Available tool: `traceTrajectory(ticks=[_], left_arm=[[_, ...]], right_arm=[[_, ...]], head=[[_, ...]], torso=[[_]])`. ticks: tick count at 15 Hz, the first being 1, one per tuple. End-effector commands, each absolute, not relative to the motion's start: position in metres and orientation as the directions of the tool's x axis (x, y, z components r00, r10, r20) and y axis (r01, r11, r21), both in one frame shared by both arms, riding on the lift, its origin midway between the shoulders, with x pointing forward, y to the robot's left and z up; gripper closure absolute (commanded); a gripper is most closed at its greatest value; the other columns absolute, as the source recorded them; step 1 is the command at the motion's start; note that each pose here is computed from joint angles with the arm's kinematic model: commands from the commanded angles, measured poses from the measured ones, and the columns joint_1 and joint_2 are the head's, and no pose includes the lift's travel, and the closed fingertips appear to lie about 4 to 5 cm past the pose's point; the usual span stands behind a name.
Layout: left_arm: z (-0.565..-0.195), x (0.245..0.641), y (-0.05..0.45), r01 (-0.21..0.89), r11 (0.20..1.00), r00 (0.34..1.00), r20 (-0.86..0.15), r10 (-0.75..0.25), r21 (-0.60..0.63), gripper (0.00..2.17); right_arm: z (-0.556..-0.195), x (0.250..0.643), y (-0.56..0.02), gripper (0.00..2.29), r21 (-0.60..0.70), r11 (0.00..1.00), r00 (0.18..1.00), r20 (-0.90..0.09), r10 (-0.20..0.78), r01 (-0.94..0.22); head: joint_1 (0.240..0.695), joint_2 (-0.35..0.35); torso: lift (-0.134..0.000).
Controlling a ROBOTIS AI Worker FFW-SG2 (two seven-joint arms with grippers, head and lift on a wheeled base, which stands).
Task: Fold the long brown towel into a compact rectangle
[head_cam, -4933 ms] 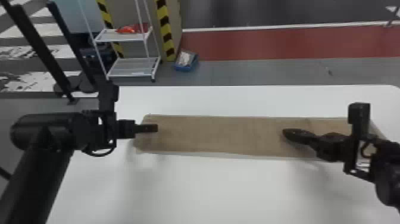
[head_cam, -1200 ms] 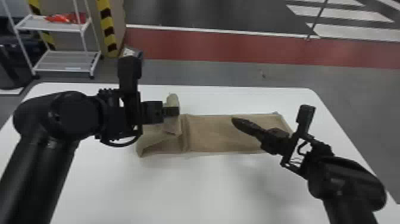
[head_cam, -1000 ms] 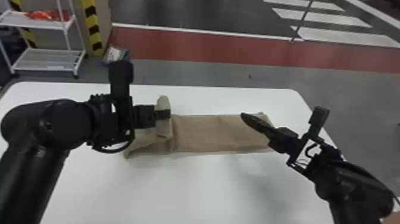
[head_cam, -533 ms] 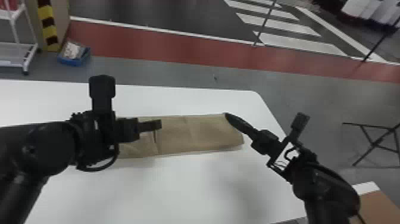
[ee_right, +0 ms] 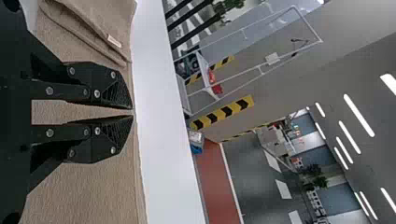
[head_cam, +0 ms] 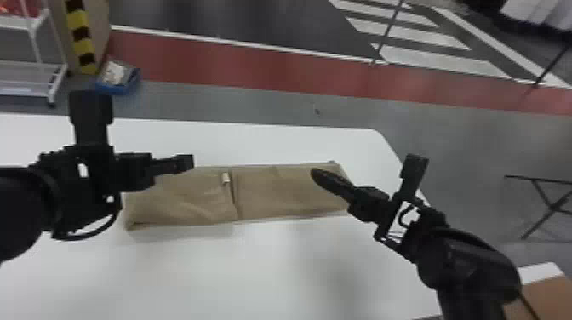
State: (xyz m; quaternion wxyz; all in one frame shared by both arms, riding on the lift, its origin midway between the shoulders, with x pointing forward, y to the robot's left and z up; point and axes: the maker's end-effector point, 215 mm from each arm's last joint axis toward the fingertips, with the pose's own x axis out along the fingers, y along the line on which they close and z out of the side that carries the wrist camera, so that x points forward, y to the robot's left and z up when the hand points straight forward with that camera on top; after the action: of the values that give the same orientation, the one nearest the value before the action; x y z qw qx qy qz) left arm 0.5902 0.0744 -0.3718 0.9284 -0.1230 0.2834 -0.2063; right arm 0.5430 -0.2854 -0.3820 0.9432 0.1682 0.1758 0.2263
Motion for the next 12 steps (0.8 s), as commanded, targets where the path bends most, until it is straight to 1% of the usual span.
traceTrajectory(ticks=[1,2,3,4,5,7,10,12], left_arm=[[-0.374,0.594,0.135,0.274,0.914,0.804,-0.451,-0.388,-0.299,0.07],[-0.376,0.594,0.164,0.245,0.931,0.829,-0.44,-0.346,-0.27,0.07],[-0.378,0.593,0.184,0.223,0.938,0.846,-0.426,-0.321,-0.264,0.07],[-0.379,0.59,0.2,0.212,0.938,0.852,-0.419,-0.315,-0.274,0.07],[-0.378,0.588,0.213,0.201,0.936,0.862,-0.401,-0.31,-0.29,0.07],[-0.372,0.588,0.233,0.195,0.944,0.888,-0.361,-0.285,-0.267,0.07],[-0.361,0.592,0.247,0.194,0.952,0.911,-0.316,-0.265,-0.238,0.07],[-0.361,0.589,0.252,0.196,0.95,0.911,-0.313,-0.269,-0.243,0.07]], right_arm=[[-0.387,0.539,-0.227,0.66,0.372,0.834,0.775,-0.342,0.531,-0.408],[-0.39,0.543,-0.212,0.66,0.333,0.855,0.771,-0.384,0.509,-0.398],[-0.398,0.543,-0.191,0.66,0.318,0.86,0.75,-0.426,0.505,-0.399],[-0.4,0.545,-0.178,0.66,0.318,0.862,0.747,-0.435,0.503,-0.395],[-0.4,0.547,-0.164,0.66,0.309,0.863,0.748,-0.435,0.501,-0.399],[-0.393,0.557,-0.144,0.66,0.299,0.863,0.75,-0.43,0.503,-0.407],[-0.404,0.565,-0.133,0.66,0.293,0.877,0.747,-0.461,0.479,-0.382],[-0.417,0.562,-0.124,0.67,0.301,0.879,0.716,-0.51,0.477,-0.371]], head=[[0.695,-0.215],[0.695,-0.18],[0.695,-0.14],[0.695,-0.101],[0.695,-0.036],[0.695,0.017],[0.695,0.077],[0.695,0.1]], torso=[[-0.123],[-0.123],[-0.123],[-0.123],[-0.123],[-0.123],[-0.123],[-0.123]])
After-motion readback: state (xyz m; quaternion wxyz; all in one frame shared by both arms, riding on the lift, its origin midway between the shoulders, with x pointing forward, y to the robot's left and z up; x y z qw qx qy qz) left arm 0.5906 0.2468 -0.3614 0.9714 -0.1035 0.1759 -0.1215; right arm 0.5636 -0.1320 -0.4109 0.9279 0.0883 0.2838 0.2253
